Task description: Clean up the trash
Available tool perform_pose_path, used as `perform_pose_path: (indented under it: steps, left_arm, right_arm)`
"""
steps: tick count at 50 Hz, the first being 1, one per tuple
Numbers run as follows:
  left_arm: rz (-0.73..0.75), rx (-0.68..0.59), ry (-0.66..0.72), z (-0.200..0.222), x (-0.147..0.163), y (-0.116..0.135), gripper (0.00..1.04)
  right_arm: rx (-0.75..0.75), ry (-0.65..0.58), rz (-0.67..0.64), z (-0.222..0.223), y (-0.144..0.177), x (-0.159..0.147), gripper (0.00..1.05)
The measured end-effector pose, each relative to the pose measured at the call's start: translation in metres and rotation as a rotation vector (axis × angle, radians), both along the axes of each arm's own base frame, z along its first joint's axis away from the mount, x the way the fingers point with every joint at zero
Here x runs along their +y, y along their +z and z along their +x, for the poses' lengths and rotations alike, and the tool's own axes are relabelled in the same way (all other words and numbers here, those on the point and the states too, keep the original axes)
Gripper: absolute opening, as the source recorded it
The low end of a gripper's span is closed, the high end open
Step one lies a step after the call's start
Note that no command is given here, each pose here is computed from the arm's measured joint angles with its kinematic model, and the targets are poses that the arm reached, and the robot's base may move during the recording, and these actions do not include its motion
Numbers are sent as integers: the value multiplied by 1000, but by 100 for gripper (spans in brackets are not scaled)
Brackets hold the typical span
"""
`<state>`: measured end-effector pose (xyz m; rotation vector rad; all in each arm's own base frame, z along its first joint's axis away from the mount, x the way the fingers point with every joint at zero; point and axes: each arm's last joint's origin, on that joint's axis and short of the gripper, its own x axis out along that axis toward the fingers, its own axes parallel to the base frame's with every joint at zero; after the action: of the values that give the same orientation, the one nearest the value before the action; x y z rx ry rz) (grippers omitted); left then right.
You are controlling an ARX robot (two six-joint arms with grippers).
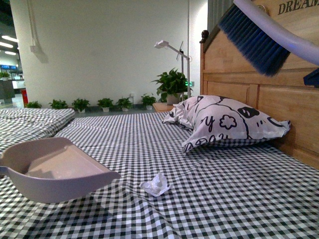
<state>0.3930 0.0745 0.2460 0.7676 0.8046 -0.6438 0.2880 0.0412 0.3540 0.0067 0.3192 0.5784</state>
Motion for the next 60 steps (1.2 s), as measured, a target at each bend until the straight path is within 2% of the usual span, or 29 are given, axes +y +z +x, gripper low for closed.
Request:
perform_pose_path:
  steps: [10, 19, 25, 33, 60]
  left_arm:
    - [98, 25, -58, 16, -15, -2, 23]
    - [138, -16, -68, 23, -18, -5, 23]
    - [139, -79, -76, 28, -20, -8, 23]
    - [122, -96, -89, 29, -26, -17, 23]
    - [122, -34, -121, 25, -38, -37, 23]
  right_arm:
    - [9, 12, -167, 51, 35, 26, 19]
    - [12, 10, -280, 93, 37, 60, 19]
    - [27, 17, -334, 114, 26, 80, 19]
    - [66, 20, -383, 140, 2, 104, 19]
    - [145, -53, -499, 173, -67, 119, 19]
